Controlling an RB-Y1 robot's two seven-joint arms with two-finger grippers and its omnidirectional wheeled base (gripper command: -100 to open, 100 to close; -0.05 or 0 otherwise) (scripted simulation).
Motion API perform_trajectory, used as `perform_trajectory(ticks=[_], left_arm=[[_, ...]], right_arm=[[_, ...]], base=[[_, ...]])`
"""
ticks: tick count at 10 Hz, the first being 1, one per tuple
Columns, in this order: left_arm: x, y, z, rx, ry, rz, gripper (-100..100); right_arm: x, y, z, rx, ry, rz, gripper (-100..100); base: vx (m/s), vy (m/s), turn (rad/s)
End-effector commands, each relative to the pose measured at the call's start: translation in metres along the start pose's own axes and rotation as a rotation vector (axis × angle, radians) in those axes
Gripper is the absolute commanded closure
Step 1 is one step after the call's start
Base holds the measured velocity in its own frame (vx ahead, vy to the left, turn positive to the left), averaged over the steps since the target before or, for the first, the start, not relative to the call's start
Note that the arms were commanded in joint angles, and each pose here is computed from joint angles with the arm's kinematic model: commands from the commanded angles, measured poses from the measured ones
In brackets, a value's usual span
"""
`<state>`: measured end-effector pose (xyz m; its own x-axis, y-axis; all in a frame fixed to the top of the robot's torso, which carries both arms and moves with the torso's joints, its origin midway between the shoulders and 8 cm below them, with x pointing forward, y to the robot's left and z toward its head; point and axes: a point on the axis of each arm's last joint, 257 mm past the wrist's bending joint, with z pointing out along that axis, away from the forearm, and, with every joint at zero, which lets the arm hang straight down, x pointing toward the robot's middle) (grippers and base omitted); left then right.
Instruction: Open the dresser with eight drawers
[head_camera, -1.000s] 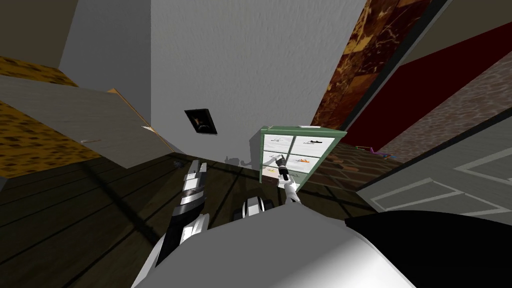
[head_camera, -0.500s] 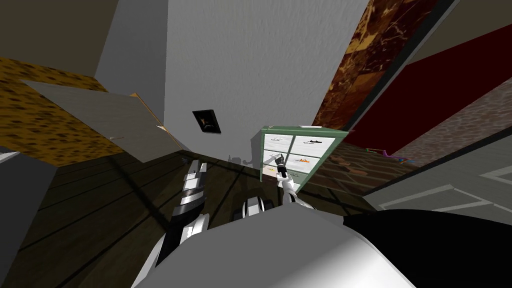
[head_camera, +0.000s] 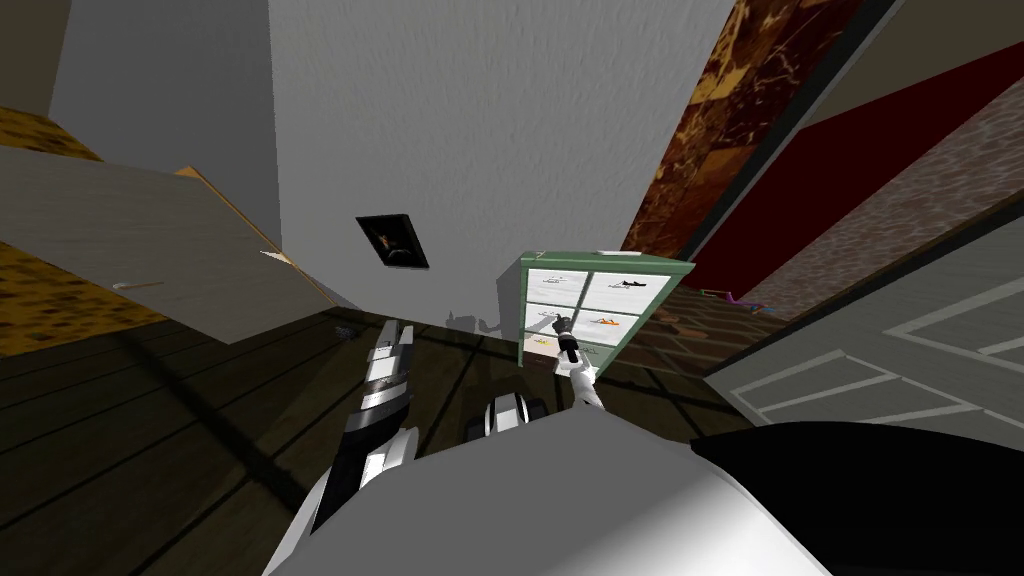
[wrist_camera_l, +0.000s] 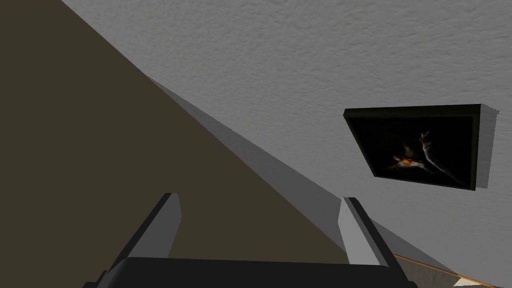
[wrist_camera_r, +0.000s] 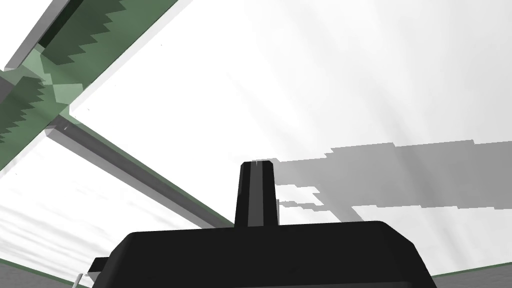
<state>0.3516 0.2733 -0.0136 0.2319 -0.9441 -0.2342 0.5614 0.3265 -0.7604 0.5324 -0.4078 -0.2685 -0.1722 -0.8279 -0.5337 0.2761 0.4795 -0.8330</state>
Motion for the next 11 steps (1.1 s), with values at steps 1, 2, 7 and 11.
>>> perform_trajectory(ticks=[1, 2, 7, 11], left_arm=[[0.0, 0.0, 0.0, 0.0, 0.0, 0.0, 0], [0.0, 0.0, 0.0, 0.0, 0.0, 0.0, 0], [0.0, 0.0, 0.0, 0.0, 0.0, 0.0, 0], [0.0, 0.0, 0.0, 0.0, 0.0, 0.0, 0]], right_arm=[[-0.001, -0.002, -0.01, -0.009, -0.029, 0.015, 100], [-0.002, -0.002, -0.019, -0.021, -0.05, -0.006, 100], [-0.004, -0.002, -0.038, -0.053, -0.091, 0.027, 100], [-0.008, 0.0, -0.058, -0.093, -0.131, 0.04, 100]], base=[[0.06, 0.048, -0.067], [0.076, 0.061, -0.136], [0.081, 0.048, -0.117], [0.067, 0.057, -0.125]])
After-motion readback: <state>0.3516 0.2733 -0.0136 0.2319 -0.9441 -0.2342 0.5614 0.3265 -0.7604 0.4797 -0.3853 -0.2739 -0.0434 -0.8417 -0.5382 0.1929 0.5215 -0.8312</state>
